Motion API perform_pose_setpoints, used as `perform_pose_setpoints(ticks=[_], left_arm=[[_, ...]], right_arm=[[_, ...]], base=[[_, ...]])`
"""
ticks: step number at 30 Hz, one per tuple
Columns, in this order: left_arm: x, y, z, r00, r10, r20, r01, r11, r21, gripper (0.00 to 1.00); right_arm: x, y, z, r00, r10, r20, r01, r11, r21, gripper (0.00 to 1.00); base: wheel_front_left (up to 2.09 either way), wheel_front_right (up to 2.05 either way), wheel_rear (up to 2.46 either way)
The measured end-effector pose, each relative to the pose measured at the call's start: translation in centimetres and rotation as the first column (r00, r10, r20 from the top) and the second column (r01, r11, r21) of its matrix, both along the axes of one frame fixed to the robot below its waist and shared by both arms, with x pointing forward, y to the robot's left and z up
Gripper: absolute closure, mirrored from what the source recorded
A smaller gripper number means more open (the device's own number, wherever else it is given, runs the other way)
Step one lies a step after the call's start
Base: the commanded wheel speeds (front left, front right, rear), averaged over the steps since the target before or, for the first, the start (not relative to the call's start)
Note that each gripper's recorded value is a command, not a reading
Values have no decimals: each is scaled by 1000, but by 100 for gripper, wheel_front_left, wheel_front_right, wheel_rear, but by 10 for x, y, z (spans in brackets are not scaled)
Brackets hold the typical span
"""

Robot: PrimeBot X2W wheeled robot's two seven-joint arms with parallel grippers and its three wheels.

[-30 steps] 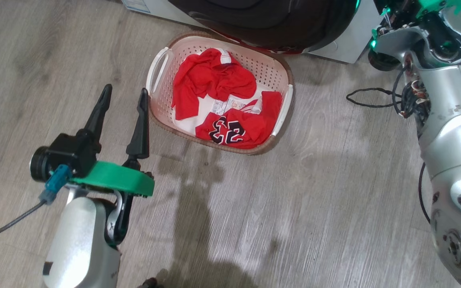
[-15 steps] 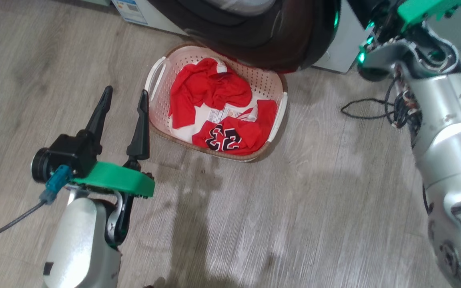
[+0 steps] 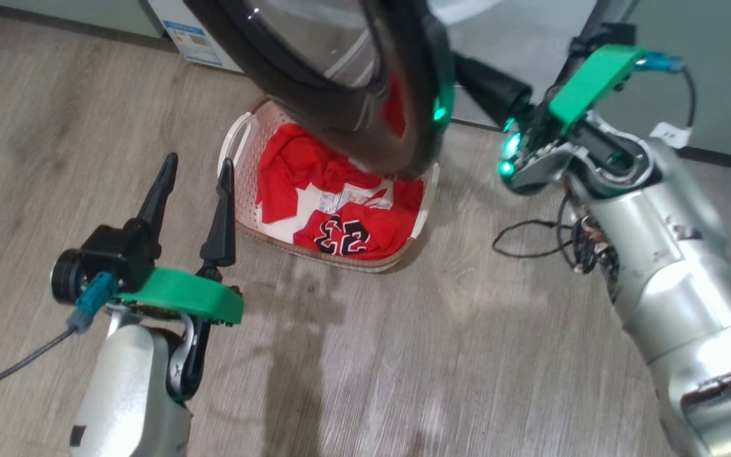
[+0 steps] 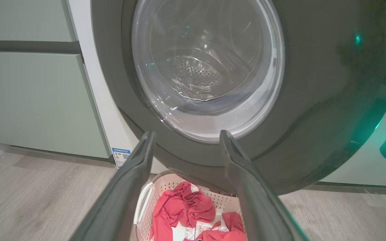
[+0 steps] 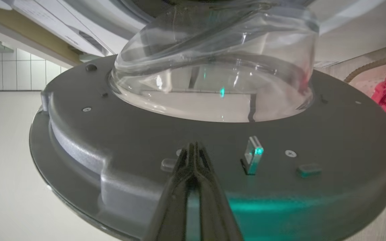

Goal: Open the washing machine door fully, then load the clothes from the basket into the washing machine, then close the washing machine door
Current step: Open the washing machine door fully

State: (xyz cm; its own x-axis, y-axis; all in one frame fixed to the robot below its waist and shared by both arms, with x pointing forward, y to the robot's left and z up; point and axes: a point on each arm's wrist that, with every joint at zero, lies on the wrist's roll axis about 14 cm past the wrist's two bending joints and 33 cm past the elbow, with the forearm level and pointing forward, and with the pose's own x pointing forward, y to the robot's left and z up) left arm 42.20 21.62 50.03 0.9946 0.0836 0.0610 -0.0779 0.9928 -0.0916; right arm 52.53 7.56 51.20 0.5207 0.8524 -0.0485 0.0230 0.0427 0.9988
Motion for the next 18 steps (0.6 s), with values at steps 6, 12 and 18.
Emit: perform_pose_setpoints(ticks=[6,12,18], left_arm=[[0,-3,3,1000,-7,9,8,1000,-2,0],[-2,-4,5,1000,-12,13,12,1000,4,0],[-8,-5,0,1000,-13,-6,13,1000,-2,0]], right_arm=[[-26,17,2,998,70,5,-70,997,14,100],[-44,28,3,995,103,1,-103,994,20,100],[-46,29,8,996,85,5,-85,996,21,100]], base=[[0,0,0],[0,0,0],[0,0,0]])
